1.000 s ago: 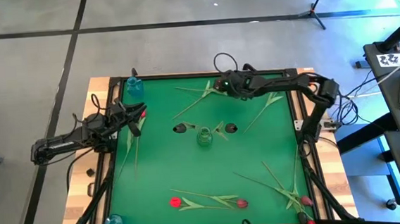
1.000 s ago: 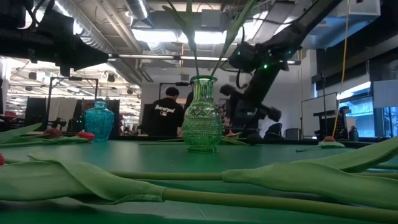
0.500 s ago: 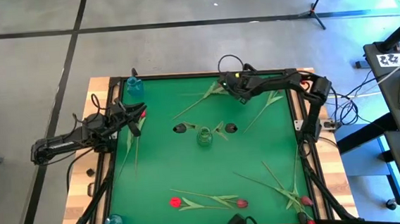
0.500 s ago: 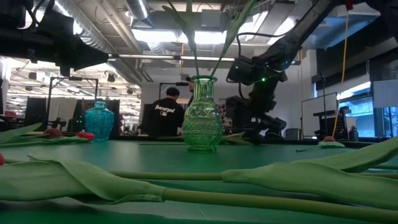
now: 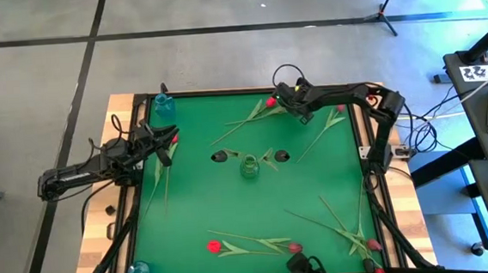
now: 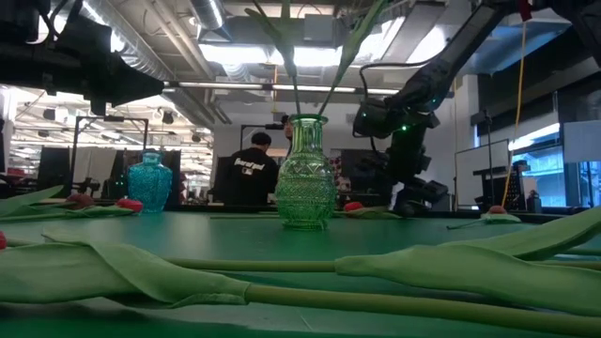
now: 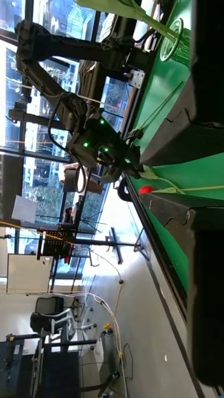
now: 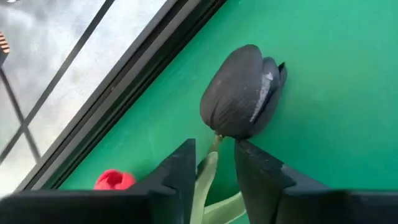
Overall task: Sort flowers into vase by color
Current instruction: Put the black tulip into the green vase
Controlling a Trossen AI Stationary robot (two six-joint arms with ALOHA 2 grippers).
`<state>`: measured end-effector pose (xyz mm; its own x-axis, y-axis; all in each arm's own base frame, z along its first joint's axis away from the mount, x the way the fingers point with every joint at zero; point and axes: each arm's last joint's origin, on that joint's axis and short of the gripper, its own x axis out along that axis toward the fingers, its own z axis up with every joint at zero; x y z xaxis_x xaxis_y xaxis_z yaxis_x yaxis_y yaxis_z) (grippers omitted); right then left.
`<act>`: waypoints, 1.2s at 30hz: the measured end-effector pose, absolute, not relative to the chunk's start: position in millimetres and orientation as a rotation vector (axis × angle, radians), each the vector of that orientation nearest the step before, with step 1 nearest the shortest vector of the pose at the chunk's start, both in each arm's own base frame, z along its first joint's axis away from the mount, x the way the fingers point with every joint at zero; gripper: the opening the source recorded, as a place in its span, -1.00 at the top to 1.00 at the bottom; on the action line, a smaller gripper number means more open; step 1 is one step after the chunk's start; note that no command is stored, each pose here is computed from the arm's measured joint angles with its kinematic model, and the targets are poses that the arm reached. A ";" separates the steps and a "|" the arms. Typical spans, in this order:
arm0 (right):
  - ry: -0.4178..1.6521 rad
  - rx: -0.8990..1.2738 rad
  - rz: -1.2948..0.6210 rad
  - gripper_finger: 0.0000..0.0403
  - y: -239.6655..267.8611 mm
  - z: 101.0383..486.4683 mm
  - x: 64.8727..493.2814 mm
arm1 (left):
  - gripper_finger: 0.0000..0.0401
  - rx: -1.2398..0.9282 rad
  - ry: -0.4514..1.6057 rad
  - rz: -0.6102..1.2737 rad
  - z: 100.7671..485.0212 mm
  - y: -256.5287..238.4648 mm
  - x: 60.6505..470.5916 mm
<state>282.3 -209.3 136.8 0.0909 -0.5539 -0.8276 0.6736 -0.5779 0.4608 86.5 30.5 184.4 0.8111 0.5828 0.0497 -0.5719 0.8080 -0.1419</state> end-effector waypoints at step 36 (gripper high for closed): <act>-0.047 0.439 -0.863 0.98 -96.9 334.0 291.8 | 0.61 -0.123 -0.092 0.618 184.5 30.5 86.5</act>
<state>291.8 -96.9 334.0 0.6551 -0.7434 -0.1349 0.7242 0.5670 0.3926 86.5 30.5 184.5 0.8111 0.5828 0.0497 -0.5719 0.8079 -0.1420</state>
